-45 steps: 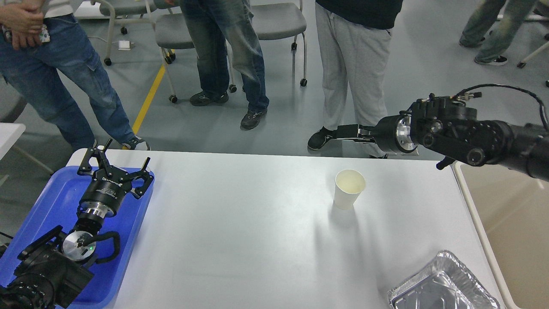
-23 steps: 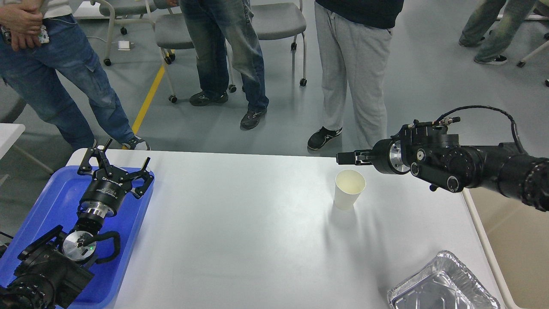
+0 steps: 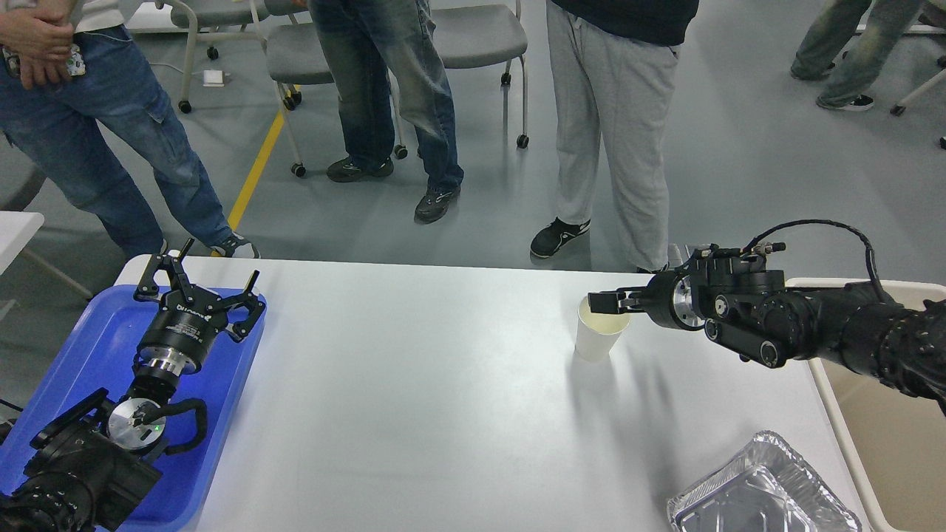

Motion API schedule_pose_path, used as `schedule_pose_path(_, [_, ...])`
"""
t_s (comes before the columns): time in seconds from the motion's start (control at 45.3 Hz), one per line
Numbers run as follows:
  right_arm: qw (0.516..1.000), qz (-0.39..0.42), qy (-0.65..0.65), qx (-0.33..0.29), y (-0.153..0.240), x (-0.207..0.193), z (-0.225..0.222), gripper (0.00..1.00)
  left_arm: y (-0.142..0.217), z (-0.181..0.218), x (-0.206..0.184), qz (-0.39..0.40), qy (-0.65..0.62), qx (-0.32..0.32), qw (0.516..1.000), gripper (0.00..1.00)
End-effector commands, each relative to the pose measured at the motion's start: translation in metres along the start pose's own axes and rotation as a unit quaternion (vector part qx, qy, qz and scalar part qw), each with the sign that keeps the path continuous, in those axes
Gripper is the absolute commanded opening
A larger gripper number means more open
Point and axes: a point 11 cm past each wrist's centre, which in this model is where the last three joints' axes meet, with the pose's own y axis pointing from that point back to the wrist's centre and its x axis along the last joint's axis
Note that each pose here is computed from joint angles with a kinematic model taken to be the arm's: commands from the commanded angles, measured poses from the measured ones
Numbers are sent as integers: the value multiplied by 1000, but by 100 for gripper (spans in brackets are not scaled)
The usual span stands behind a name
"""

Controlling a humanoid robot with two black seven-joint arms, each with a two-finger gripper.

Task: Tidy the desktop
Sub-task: 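Lower the open right gripper onto the white paper cup, then close the right gripper on the paper cup and lift it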

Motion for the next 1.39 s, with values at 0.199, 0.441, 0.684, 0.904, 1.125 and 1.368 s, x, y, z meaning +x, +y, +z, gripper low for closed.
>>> schedule_pose_path(0.199, [1000,-1,-2,-4,-6,-19,4,90,0,0,0,0,0,0,1000,100])
schedule_pose_path(0.441, [1000,-5,-3,-2,-7,-24,2,80,0,0,0,0,0,0,1000,100])
schedule_pose_path(0.684, [1000,-6,-3,-2,-7,-25,2,70,0,0,0,0,0,0,1000,100])
schedule_pose_path(0.904, [1000,-17,15,-12,-6,-30,9,31,0,0,0,0,0,0,1000,100])
schedule_pose_path(1.125, [999,-21,25,-17,-5,-29,12,0,0,0,0,0,0,0,1000,100])
schedule_pose_path(1.368, [999,-19,24,-15,-4,-23,11,0,0,0,0,0,0,-1,1000,100])
